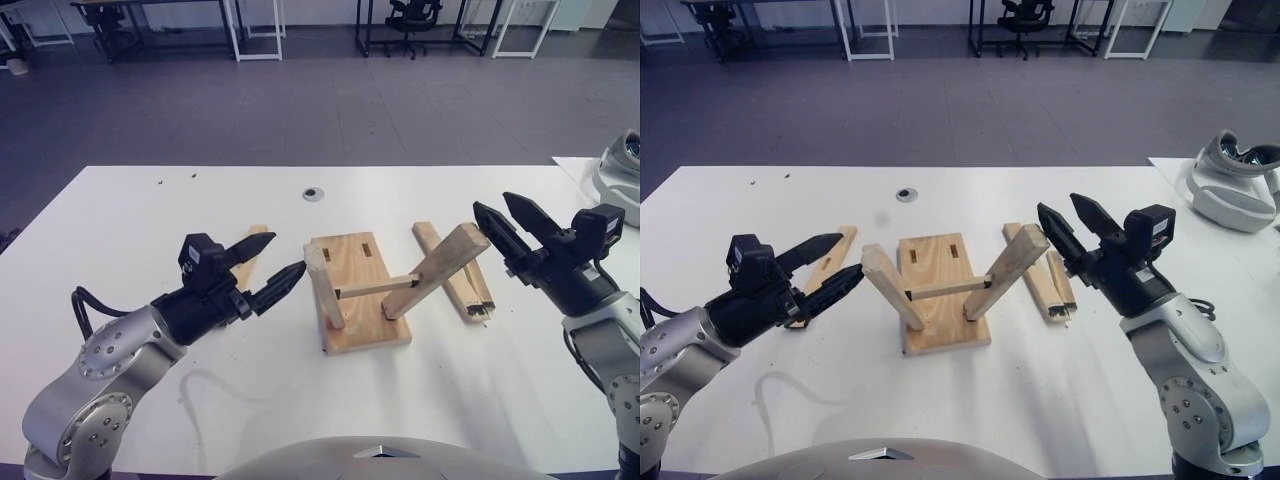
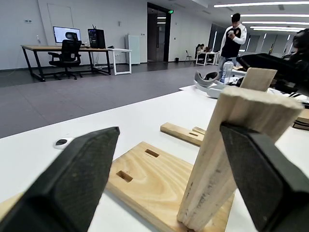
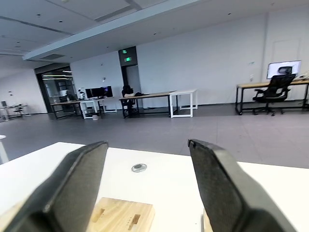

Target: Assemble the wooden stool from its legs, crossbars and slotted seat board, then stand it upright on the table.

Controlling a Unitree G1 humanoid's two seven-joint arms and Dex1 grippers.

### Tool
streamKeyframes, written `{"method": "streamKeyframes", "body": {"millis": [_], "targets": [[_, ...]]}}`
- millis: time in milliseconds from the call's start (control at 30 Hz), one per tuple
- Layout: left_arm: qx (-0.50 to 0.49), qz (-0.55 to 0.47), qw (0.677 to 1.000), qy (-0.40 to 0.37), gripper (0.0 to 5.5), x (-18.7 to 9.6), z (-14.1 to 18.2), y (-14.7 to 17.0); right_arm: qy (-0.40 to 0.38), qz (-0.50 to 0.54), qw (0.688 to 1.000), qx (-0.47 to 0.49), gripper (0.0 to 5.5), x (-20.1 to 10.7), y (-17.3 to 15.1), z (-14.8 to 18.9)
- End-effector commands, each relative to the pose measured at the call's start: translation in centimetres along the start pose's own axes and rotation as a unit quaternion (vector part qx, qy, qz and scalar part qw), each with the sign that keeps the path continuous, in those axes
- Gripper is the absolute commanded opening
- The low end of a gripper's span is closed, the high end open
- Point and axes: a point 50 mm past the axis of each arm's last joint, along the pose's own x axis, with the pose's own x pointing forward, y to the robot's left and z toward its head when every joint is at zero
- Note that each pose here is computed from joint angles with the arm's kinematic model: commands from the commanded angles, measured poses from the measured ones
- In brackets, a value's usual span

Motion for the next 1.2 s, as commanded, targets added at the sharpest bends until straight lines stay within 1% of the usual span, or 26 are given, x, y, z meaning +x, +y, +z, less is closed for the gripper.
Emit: {"method": "streamKeyframes", "body": {"millis": [33, 133, 267, 500, 600, 667, 733, 833, 900, 967, 1000, 1033, 1100, 1133, 1167, 1200], "targets": [[0.003, 0.017, 0.999, -0.029, 3.85, 1.1, 0.7, -0.3, 0.034, 0.014, 0.999, 0.004, 3.11, 0.0, 1.0, -1.1], [-0.012, 0.002, 0.999, -0.053, 3.85, 2.2, 1.1, -1.7, 0.031, 0.029, 0.999, 0.005, 3.11, 0.0, 1.9, -1.0], [-0.027, -0.008, 0.998, -0.061, 3.85, 2.8, 1.1, -2.8, 0.036, 0.054, 0.998, 0.012, 3.11, 0.8, 3.0, -1.1], [-0.047, -0.018, 0.997, -0.059, 3.85, 3.8, 0.5, -3.8, 0.034, 0.109, 0.992, 0.055, 3.11, 1.3, 4.5, -1.5], [-0.050, -0.015, 0.997, -0.060, 3.85, 3.9, 0.3, -3.8, 0.039, 0.125, 0.989, 0.062, 3.11, 1.3, 4.7, -1.7], [-0.047, -0.004, 0.998, -0.051, 3.85, 3.6, -0.1, -3.3, 0.036, 0.114, 0.991, 0.059, 3.11, 1.2, 4.1, -1.8], [-0.037, 0.020, 0.999, -0.031, 3.85, 2.7, -0.8, -2.2, 0.028, 0.078, 0.995, 0.049, 3.11, 1.0, 2.2, -1.8], [0.015, 0.070, 0.997, 0.011, 3.85, 0.3, -1.3, 1.1, -0.016, 0.017, 0.999, 0.026, 3.11, 1.2, -1.0, 0.3], [0.059, 0.094, 0.994, 0.011, 3.85, -1.0, 0.0, 3.4, -0.050, 0.014, 0.999, 0.016, 3.11, 1.7, -1.6, 2.2], [0.096, 0.102, 0.989, -0.042, 3.85, -0.9, 3.1, 5.0, -0.081, 0.043, 0.996, 0.014, 3.11, 2.6, -0.9, 4.2], [0.094, 0.097, 0.986, -0.095, 3.85, -0.3, 5.1, 5.4, -0.100, 0.059, 0.993, 0.016, 3.11, 3.2, -0.5, 5.3], [0.065, 0.084, 0.980, -0.168, 3.85, 0.7, 7.2, 5.3, -0.128, 0.079, 0.988, 0.022, 3.11, 4.0, 0.1, 6.9], [0.021, 0.023, 0.969, -0.246, 3.85, 2.3, 10.0, 3.5, -0.167, 0.135, 0.976, 0.041, 3.11, 5.1, 1.8, 9.8], [0.005, 0.001, 0.967, -0.255, 3.85, 3.0, 10.5, 2.6, -0.171, 0.159, 0.971, 0.051, 3.11, 5.3, 2.4, 10.5], [0.004, -0.012, 0.971, -0.240, 3.85, 3.8, 9.9, 1.8, -0.157, 0.173, 0.970, 0.066, 3.11, 5.5, 2.9, 10.2], [-0.010, -0.013, 0.977, -0.214, 3.85, 4.6, 8.7, 1.5, -0.117, 0.168, 0.975, 0.081, 3.11, 5.9, 3.0, 8.7]]}}
